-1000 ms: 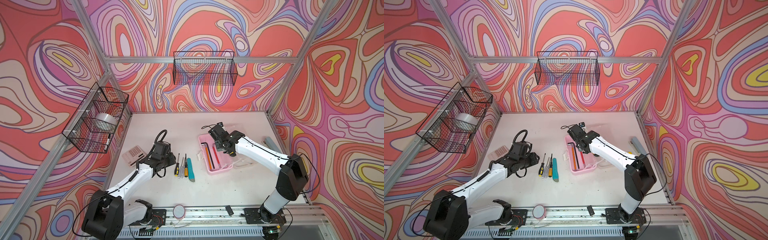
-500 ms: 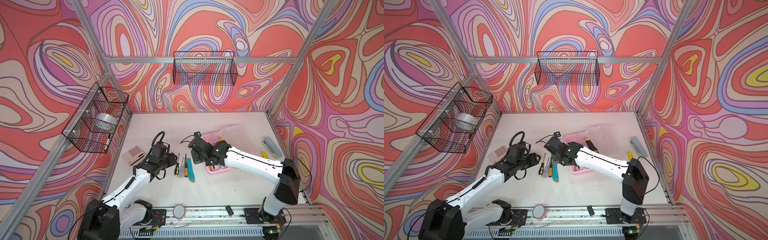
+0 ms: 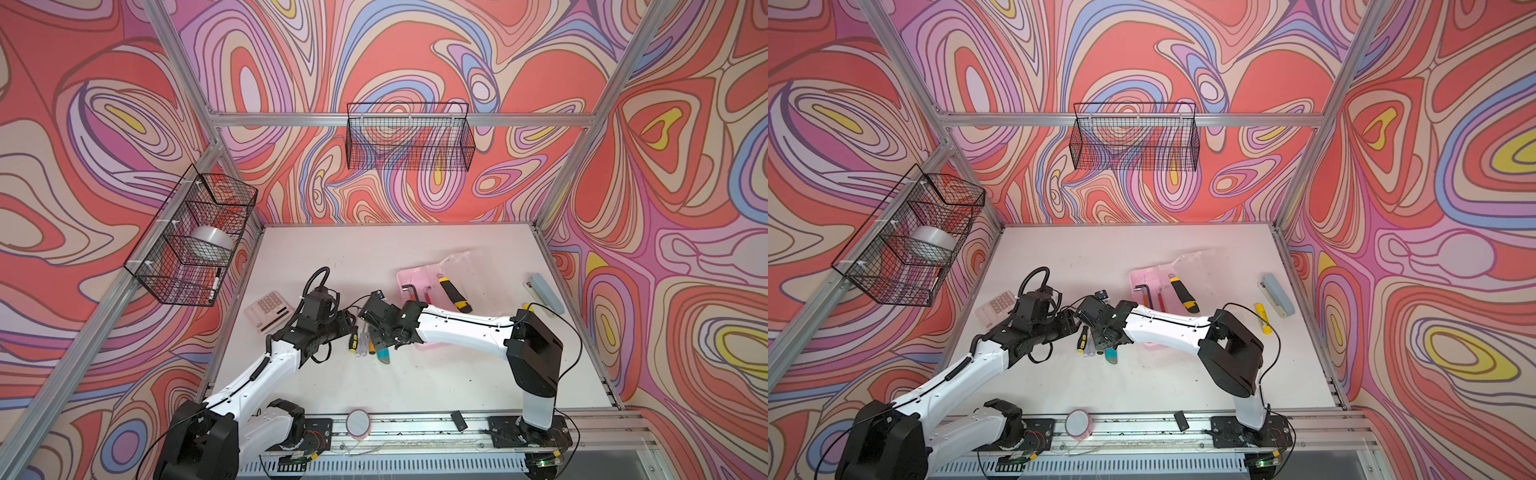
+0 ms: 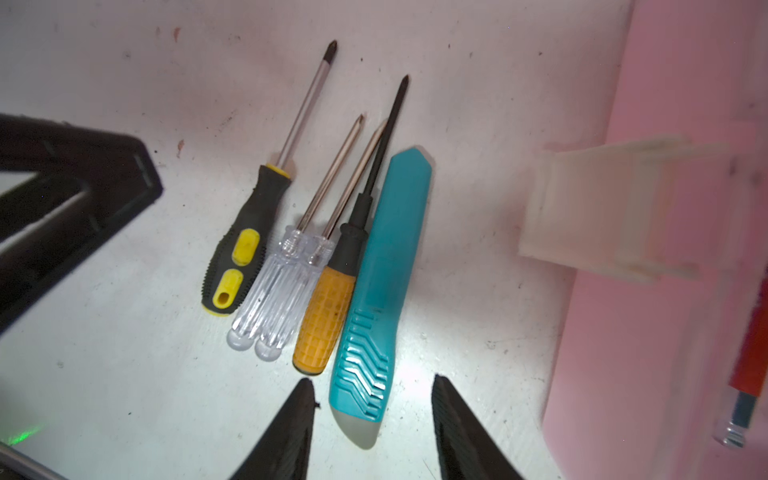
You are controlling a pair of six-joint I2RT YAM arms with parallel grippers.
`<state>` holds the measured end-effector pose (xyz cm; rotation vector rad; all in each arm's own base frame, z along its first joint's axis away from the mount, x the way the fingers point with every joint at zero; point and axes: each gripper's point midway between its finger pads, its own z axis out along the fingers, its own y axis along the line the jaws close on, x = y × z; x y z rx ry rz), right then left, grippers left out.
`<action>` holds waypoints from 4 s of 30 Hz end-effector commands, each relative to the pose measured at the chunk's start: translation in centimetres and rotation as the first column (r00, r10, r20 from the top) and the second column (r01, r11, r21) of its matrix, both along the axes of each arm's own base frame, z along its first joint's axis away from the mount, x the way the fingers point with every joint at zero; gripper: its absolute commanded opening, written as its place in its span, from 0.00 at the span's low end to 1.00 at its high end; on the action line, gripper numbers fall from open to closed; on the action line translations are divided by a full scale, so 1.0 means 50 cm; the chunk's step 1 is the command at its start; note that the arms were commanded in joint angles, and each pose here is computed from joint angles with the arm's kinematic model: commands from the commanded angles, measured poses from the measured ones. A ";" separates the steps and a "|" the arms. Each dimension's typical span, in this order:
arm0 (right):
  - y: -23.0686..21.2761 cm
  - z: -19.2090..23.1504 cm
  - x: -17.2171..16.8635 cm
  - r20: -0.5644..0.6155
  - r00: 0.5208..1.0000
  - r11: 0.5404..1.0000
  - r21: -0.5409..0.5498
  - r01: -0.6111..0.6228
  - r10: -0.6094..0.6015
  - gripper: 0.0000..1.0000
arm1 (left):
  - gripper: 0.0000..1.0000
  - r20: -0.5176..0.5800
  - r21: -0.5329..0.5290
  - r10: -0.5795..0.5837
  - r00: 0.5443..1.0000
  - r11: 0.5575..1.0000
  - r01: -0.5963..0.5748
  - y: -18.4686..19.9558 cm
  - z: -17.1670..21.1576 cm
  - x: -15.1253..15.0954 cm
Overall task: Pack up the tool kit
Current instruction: 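Move the right gripper back over the teal utility knife, then lower the right gripper onto the teal utility knife and grasp it, then lift the teal knife into the pink box and release it with the right gripper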
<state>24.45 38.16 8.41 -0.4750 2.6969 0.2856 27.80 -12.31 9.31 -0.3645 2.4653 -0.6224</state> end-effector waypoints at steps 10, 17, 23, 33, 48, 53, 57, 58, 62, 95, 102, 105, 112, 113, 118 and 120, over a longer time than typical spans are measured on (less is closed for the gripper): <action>-0.001 -0.080 -0.013 -0.065 0.998 0.999 -0.039 0.005 -0.008 0.47 | 0.54 -0.003 -0.018 0.012 1.000 1.000 -0.012 -0.001 -0.011 0.002; -0.009 -0.099 -0.009 -0.062 0.998 0.997 -0.071 0.003 -0.008 0.47 | 0.54 -0.001 -0.018 0.019 1.000 1.000 -0.019 0.001 -0.013 0.004; -0.010 -0.114 -0.004 -0.071 0.997 0.996 -0.088 0.001 -0.007 0.46 | 0.54 0.003 -0.012 0.024 1.000 1.000 -0.024 0.003 -0.013 0.006; -0.016 -0.124 0.025 -0.066 0.998 0.995 -0.095 0.012 -0.018 0.46 | 0.54 0.000 -0.003 0.016 1.000 1.000 -0.016 0.002 -0.016 0.008; -0.022 -0.140 0.040 -0.053 0.999 0.987 -0.164 -0.004 -0.005 0.48 | 0.54 -0.004 -0.001 0.023 1.000 1.000 -0.023 0.003 -0.023 0.010; -0.025 -0.145 0.039 -0.053 0.999 0.986 -0.167 0.001 -0.010 0.44 | 0.53 -0.007 0.001 0.024 1.000 1.000 -0.024 0.004 -0.026 0.010; -0.027 -0.143 0.038 -0.052 0.999 0.986 -0.169 0.002 -0.011 0.39 | 0.53 -0.011 0.000 0.023 1.000 1.000 -0.023 0.003 -0.029 0.011; -0.028 -0.142 0.039 -0.051 0.999 0.986 -0.168 0.002 -0.011 0.38 | 0.54 -0.011 -0.001 0.025 1.000 1.000 -0.025 0.003 -0.029 0.011; -0.030 -0.140 0.035 -0.054 0.998 0.986 -0.168 0.003 -0.012 0.32 | 0.54 -0.015 0.001 0.024 1.000 1.000 -0.024 0.002 -0.031 0.011; -0.191 0.171 0.069 0.225 0.972 0.968 -0.220 0.117 -0.067 0.23 | 0.53 0.008 -0.016 0.022 1.000 1.000 -0.022 -0.006 -0.019 0.030; -0.337 0.213 0.121 0.269 0.948 0.942 -0.236 0.238 -0.172 0.23 | 0.53 0.025 -0.022 0.014 1.000 1.000 -0.013 -0.013 -0.007 0.043; -0.378 0.204 0.148 0.265 0.943 0.940 -0.220 0.260 -0.199 0.23 | 0.52 0.019 -0.025 0.010 1.000 1.000 -0.009 -0.016 -0.010 0.044; -0.395 0.146 0.192 0.236 0.950 0.942 -0.219 0.255 -0.202 0.22 | 0.52 0.018 -0.021 0.012 1.000 1.000 -0.012 -0.013 -0.010 0.039; -0.395 0.139 0.197 0.235 0.951 0.942 -0.221 0.254 -0.201 0.22 | 0.52 0.019 -0.021 0.011 1.000 1.000 -0.010 -0.013 -0.010 0.039; -0.403 0.104 0.215 0.222 0.955 0.933 -0.257 0.250 -0.195 0.23 | 0.52 0.011 -0.015 0.004 1.000 1.000 -0.004 -0.013 -0.010 0.036; -0.409 0.092 0.220 0.216 0.956 0.929 -0.271 0.253 -0.198 0.23 | 0.52 0.009 -0.015 0.002 1.000 1.000 -0.002 -0.013 -0.011 0.036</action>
